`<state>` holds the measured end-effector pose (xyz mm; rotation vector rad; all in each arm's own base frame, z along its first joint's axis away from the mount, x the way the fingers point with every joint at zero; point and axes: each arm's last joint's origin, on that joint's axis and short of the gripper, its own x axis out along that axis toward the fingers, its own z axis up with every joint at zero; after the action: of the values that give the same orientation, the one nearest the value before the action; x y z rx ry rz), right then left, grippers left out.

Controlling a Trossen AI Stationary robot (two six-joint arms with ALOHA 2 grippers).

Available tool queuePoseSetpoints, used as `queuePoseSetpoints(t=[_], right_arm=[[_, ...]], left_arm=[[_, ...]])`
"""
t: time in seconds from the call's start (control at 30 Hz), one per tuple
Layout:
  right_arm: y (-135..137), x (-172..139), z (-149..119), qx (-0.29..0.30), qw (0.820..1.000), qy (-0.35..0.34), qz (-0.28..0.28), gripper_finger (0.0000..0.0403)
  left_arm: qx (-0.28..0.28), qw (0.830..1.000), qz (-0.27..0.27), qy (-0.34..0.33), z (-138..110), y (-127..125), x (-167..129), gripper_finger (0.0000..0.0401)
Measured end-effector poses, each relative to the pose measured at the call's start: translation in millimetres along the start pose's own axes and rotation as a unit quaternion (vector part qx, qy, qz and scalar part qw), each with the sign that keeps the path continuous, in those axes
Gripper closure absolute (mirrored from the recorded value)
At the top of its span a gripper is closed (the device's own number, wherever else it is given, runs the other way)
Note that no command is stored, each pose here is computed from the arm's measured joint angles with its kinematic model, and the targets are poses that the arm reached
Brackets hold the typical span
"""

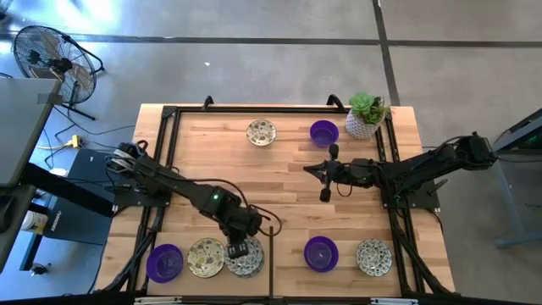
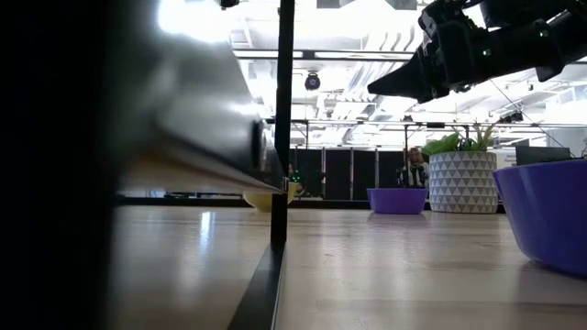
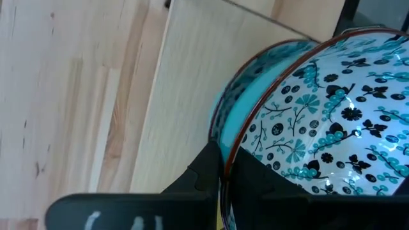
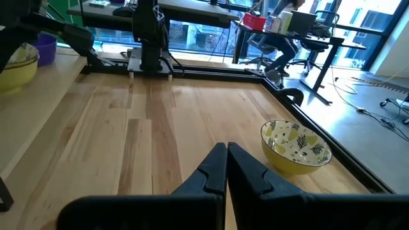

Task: Pick & Place Mini bowls
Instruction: Stack the top blue patterned bowl on top of the other blue patterned bowl on the shelf

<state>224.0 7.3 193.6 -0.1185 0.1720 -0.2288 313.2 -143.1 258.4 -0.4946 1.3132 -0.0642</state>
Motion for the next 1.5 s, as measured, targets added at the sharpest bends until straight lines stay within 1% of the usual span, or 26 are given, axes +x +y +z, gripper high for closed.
queuePoseSetpoints(t=[0.33, 0.47, 0.57, 0.63, 0.77, 0.9, 1.07, 1.23, 1.37, 1.43, 1.5], right_arm=[[0, 0, 0, 0.000, 1.000, 0.000, 0.000, 0.0402], [0, 0, 0, 0.000, 1.000, 0.000, 0.000, 0.0402], [0, 0, 0, 0.000, 1.000, 0.000, 0.000, 0.0402], [0, 0, 0, 0.000, 1.000, 0.000, 0.000, 0.0402], [0, 0, 0, 0.000, 1.000, 0.000, 0.000, 0.0402], [0, 0, 0, 0.000, 1.000, 0.000, 0.000, 0.0402], [0, 0, 0, 0.000, 1.000, 0.000, 0.000, 0.0402], [0, 0, 0, 0.000, 1.000, 0.000, 0.000, 0.0402], [0, 0, 0, 0.000, 1.000, 0.000, 0.000, 0.0402], [0, 0, 0, 0.000, 1.000, 0.000, 0.001, 0.0402], [0, 0, 0, 0.000, 1.000, 0.000, 0.000, 0.0402]], left_arm=[[0.000, 1.000, 0.002, -0.006, 1, 0, 0, 0.0387], [-0.002, 1.000, 0.003, 0.004, 1, 0, 5, 0.0387], [0.000, 1.000, -0.016, 0.013, 3, -2, 10, 0.0386], [-0.003, 1.000, -0.010, 0.022, 3, -1, 14, 0.0383], [-0.003, 1.000, -0.019, 0.013, 4, -2, 12, 0.0364], [-0.007, 1.000, -0.010, 0.019, 4, -3, 9, 0.0335], [0.006, 1.000, -0.001, 0.024, 5, -6, -2, 0.0299], [0.029, 0.999, 0.036, 0.019, 6, -8, -14, 0.0279], [0.058, 0.996, 0.059, 0.015, 5, -6, -16, 0.0282], [0.072, 0.996, 0.058, 0.015, 5, -7, -16, 0.0296], [0.085, 0.994, 0.059, 0.016, 4, -8, -16, 0.0319]])
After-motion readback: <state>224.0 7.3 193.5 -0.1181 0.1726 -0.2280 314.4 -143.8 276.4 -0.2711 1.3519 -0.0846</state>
